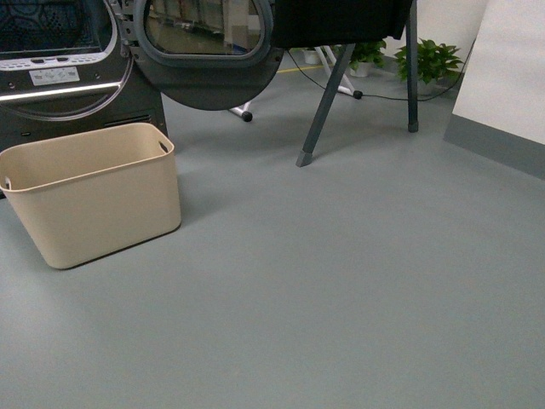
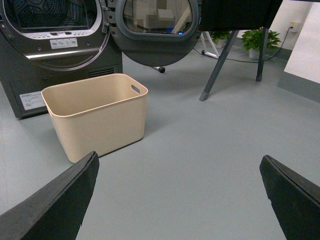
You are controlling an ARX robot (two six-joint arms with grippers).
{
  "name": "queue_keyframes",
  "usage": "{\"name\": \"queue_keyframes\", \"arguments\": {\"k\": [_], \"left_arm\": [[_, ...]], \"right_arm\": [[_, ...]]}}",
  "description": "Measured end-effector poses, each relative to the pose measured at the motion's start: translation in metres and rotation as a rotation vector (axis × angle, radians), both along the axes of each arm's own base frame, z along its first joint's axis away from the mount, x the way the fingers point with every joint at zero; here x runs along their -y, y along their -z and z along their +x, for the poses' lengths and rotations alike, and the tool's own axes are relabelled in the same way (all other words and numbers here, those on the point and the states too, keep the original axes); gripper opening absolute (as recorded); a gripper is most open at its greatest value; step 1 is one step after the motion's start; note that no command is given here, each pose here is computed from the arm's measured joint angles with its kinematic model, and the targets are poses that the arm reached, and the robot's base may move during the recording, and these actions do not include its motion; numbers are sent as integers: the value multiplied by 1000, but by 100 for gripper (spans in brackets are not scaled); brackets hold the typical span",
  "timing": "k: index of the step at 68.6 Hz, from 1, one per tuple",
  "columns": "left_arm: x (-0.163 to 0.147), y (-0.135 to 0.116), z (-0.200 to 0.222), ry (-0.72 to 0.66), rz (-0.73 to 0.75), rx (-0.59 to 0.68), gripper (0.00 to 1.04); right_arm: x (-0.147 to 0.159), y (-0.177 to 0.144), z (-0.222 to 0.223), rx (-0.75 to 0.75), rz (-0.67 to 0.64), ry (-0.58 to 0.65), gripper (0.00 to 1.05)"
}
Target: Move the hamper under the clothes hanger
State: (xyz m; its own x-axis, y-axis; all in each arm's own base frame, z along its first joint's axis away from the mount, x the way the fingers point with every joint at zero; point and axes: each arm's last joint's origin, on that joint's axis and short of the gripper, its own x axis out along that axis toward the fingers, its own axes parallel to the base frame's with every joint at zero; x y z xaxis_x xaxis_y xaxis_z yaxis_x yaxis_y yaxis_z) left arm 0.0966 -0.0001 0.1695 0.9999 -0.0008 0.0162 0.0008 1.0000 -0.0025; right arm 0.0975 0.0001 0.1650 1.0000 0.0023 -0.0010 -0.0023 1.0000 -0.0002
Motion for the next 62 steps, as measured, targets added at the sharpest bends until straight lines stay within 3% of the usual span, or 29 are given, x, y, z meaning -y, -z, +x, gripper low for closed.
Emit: {"name": "queue_keyframes", "arguments": {"k": [62], "left_arm": [[0, 0, 0, 1, 0, 0, 98]], "right_arm": [[0, 0, 0, 0, 0, 1, 97]]}}
